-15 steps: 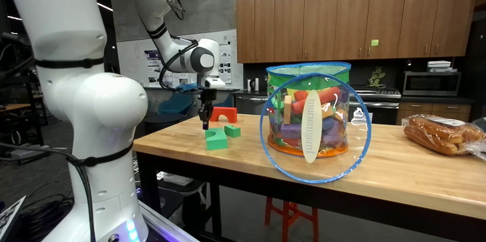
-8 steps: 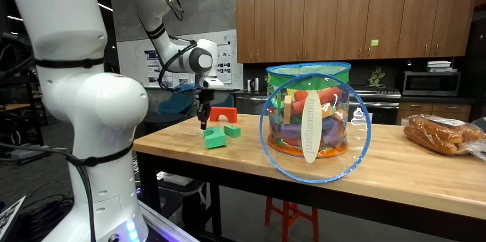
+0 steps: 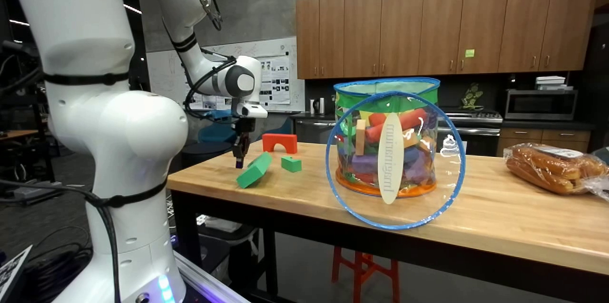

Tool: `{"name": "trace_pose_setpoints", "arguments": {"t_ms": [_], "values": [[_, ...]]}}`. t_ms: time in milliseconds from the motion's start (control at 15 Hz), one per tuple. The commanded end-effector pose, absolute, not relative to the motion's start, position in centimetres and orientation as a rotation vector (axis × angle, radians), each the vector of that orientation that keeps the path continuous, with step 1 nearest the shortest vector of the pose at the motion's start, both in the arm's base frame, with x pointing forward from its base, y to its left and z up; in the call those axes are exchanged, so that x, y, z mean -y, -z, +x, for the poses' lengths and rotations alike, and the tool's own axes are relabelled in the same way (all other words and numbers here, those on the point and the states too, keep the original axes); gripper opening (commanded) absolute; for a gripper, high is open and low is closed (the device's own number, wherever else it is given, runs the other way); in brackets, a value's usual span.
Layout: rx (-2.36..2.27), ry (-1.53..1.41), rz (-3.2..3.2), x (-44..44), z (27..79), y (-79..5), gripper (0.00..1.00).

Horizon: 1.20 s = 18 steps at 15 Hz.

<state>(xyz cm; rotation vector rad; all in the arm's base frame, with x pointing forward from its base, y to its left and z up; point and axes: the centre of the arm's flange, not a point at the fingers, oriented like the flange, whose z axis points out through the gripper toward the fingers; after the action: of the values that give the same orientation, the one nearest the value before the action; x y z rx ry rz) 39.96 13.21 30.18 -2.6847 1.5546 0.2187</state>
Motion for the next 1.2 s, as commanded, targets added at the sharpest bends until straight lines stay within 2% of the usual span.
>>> {"name": "trace_pose_setpoints", "arguments": {"t_ms": [0,1133], "values": [[-1.525,-0.233,-2.688,-13.6,38.8,-29.6,0.0],[-1.513,-0.016,-2.708,-10.4,41.9,-33.4,0.0]]}}
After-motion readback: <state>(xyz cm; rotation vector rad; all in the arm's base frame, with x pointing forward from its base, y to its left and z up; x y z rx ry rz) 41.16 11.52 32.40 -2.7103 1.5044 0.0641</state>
